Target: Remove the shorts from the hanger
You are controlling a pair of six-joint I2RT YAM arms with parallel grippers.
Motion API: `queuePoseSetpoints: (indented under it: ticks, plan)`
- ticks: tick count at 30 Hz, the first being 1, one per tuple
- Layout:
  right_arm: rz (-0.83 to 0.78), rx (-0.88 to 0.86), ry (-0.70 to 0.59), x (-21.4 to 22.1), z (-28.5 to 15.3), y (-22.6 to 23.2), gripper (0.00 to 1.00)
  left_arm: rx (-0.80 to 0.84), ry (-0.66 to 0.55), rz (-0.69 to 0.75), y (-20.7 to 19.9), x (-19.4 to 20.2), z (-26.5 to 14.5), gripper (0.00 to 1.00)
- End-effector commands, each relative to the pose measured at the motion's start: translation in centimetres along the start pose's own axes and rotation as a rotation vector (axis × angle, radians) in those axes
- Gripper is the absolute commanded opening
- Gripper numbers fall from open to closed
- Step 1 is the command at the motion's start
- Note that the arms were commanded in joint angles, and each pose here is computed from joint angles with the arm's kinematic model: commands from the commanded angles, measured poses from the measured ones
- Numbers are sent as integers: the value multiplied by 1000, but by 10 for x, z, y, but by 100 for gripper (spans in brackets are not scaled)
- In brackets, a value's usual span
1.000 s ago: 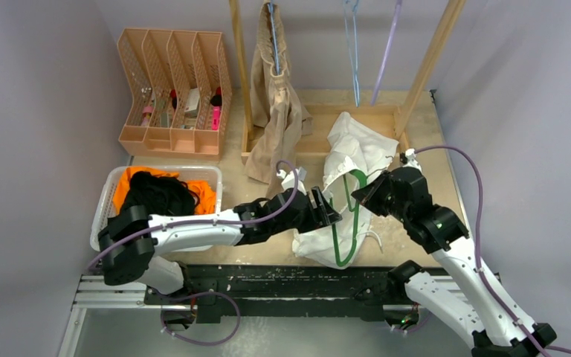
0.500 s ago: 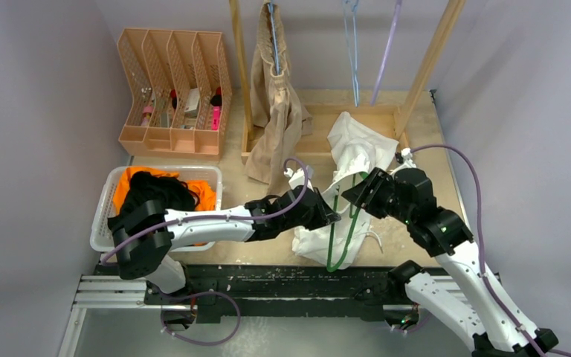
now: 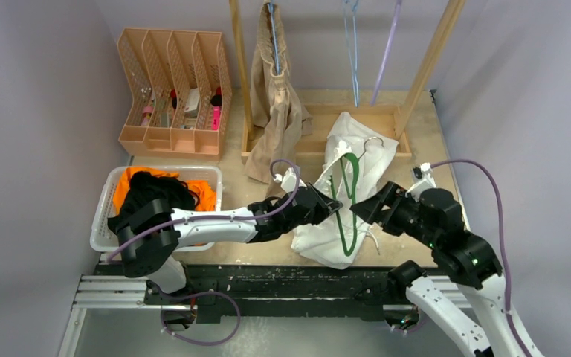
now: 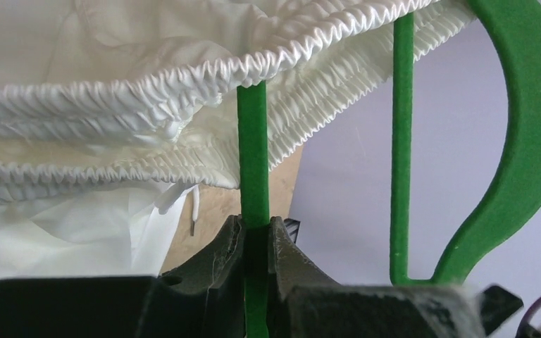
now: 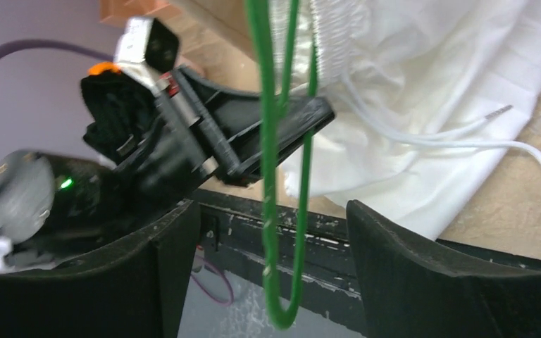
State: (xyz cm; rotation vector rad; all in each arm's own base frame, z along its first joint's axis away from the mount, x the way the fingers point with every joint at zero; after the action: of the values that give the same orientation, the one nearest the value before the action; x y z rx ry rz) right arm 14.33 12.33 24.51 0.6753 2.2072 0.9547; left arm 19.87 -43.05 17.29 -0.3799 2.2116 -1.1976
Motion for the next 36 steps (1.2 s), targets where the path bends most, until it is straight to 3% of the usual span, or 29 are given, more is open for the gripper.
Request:
queuePoseSetpoints:
  ticks: [1,5,13,19,23,24,28,31,36]
  plan:
    - [-63,-134,25,6,-19,19,73,89,-117,-148,-40,-27,6,0]
    - [-106,-87,78,14,-10,6,63,80,-132,-234,-40,-29,11,0]
    - [-246,-1,100,10,0,-6,57,72,-205,-331,-52,-46,11,0]
    - [-246,-81,118,13,12,8,32,70,-228,-367,-48,-49,12,0]
    - [-234,-47,82,6,16,4,10,92,-189,-359,-48,-41,14,0]
    - [-228,-45,74,5,16,4,1,108,-181,-355,-49,-39,13,3]
    - [-190,26,15,-5,11,-3,0,173,-127,-268,-52,-31,8,32]
    - [-175,39,0,-9,-9,0,0,125,-145,-217,-33,-36,2,48]
    - [-141,56,-12,-11,-51,6,0,46,-124,-100,-5,-56,0,49]
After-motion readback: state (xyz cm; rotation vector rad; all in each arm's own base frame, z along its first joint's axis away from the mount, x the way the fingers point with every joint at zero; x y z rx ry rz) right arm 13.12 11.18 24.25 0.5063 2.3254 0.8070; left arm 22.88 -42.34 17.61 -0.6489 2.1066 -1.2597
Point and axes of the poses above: each gripper's point midway between its finger pads, its own z axis out along the fingers, its own y axis along the line the jaws close on, x = y × z, the point moved 1 cm from there along -z, back along the fingers, and after that the axes turned 13 degrees about z, right-handed, at the moved point
